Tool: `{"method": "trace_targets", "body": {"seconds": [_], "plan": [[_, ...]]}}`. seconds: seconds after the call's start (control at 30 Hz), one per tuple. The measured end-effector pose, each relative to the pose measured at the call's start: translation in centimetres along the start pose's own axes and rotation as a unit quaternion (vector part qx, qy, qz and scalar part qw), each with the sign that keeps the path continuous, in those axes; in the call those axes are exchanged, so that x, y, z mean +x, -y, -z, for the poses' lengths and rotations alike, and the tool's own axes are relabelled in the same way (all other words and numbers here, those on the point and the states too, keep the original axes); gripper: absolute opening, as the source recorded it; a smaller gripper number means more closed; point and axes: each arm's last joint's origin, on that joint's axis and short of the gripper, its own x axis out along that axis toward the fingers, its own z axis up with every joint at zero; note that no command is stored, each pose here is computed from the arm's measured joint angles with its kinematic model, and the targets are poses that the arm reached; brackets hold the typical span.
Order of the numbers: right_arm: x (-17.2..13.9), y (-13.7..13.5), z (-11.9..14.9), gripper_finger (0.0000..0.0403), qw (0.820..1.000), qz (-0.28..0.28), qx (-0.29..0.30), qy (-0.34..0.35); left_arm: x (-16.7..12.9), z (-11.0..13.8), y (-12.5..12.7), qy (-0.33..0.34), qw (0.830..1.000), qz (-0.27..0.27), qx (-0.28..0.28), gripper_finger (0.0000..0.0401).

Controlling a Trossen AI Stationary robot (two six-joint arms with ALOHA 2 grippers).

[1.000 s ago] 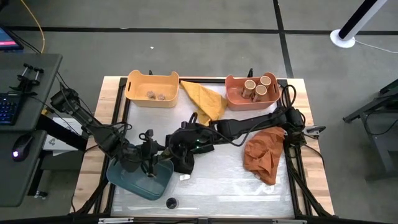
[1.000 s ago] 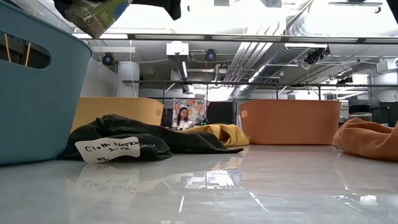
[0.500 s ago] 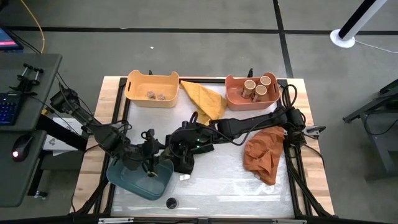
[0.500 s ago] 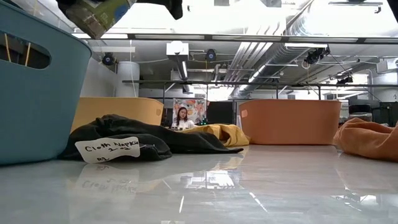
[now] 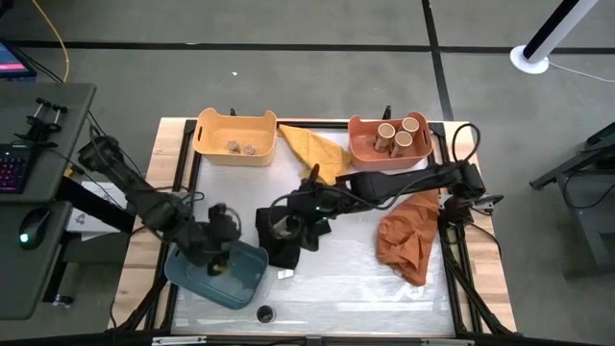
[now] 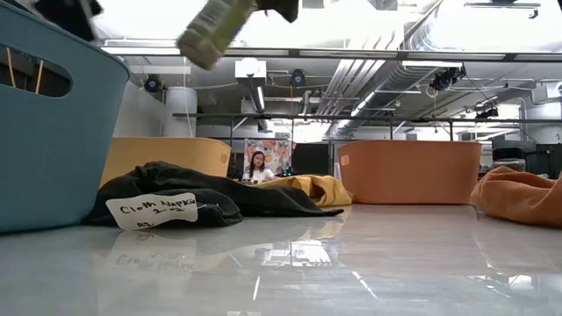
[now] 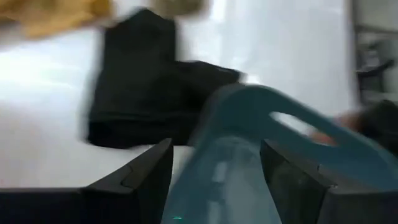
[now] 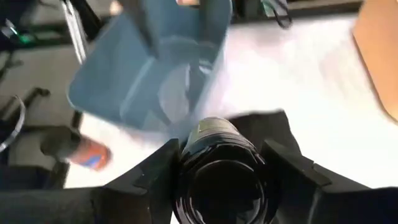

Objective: Sort spices by type
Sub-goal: Put the top black seasoning bottle into the blue bin

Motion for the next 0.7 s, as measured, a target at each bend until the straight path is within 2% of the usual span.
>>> {"method": "trace_targets", "body": {"seconds": [0.13, 0.27, 0.4, 0.53, 0.6, 0.7], "plan": [[-0.8, -0.4, 1.0, 0.0195, 0.999, 0.013, -0.008, -0.049, 0.3, 1.5, 2.1, 0.022, 0.997, 0.067, -0.019, 0.0226], [-1.3, -1.1, 1.9, 0.0195, 0.996, 0.014, -0.019, -0.089, 1.2, 3.1, 4.4, 0.039, 0.992, 0.12, -0.005, 0.0206], [-1.2, -1.5, 2.4, 0.0195, 0.994, 0.024, -0.026, -0.107, 3.7, 3.6, 5.9, 0.029, 0.993, 0.11, 0.024, 0.0141], [-1.3, -1.5, 2.5, 0.0195, 0.993, 0.028, -0.027, -0.109, 6.7, 3.4, 6.8, -0.012, 0.992, 0.113, 0.06, 0.003], [-1.3, -1.4, 2.5, 0.0195, 0.993, 0.03, -0.026, -0.111, 7.9, 3.1, 7.0, -0.03, 0.991, 0.114, 0.068, 0.0012], [-1.3, -1.4, 2.5, 0.0195, 0.993, 0.031, -0.026, -0.114, 9.3, 2.6, 7.1, -0.043, 0.99, 0.105, 0.087, 0.0014]]}}
